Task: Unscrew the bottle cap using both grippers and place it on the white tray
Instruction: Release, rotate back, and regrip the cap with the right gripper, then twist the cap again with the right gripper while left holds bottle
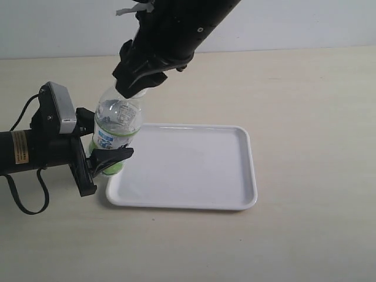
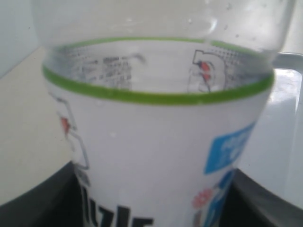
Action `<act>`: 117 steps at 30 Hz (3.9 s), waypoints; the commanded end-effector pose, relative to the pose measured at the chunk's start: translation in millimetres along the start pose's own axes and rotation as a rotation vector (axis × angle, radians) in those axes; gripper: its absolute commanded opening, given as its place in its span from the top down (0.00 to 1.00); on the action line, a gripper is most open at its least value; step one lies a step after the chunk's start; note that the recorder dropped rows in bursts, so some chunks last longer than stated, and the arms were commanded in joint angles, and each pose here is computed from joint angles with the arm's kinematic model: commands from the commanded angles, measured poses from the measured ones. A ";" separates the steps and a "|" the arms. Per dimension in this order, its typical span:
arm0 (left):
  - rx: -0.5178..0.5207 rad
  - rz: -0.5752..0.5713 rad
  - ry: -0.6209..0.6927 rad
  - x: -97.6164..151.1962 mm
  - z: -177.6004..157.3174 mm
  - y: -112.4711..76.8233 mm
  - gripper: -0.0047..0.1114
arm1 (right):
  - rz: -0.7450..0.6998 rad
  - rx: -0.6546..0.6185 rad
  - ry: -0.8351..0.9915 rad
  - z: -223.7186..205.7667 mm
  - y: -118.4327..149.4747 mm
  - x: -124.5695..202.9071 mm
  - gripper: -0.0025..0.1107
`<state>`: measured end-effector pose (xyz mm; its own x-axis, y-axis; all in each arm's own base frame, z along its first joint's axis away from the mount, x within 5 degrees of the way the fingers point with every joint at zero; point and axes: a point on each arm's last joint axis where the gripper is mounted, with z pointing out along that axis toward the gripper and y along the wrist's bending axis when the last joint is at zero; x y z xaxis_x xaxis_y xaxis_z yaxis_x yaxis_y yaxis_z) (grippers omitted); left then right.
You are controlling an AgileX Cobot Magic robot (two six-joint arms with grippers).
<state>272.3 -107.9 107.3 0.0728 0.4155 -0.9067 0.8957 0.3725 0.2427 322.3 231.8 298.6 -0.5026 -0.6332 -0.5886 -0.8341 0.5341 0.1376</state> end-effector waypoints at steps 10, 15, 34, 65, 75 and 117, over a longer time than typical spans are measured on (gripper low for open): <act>-0.010 -0.015 -0.049 -6.0 -0.6 0.0 0.96 | -0.713 0.024 -0.011 -2.6 -2.4 -2.5 0.98; -0.009 -0.022 -0.059 -6.9 -0.6 0.0 0.96 | -0.926 0.041 -0.018 -2.6 -3.3 -3.8 0.98; -0.002 -0.020 -0.085 -9.3 -0.8 -0.6 0.96 | -1.445 0.049 -0.007 -2.7 -3.4 -3.9 0.98; -0.002 -0.020 -0.081 -8.9 -0.8 -0.6 0.96 | -0.663 0.047 -0.047 -10.4 -0.2 -6.4 0.31; -0.002 -0.020 -0.079 -8.7 -0.8 -0.6 0.96 | 0.032 0.034 -0.061 -13.6 0.5 -6.6 0.31; -0.004 -0.038 -0.078 -8.4 -1.2 -0.1 0.96 | -0.747 0.061 -0.038 -13.6 -0.1 -6.2 0.98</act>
<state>272.0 -108.7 108.9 0.0583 0.3888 -0.9195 0.8982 0.3816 0.2183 320.8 230.4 308.2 0.0728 -0.8118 -0.5793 -0.9624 0.0952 -0.2545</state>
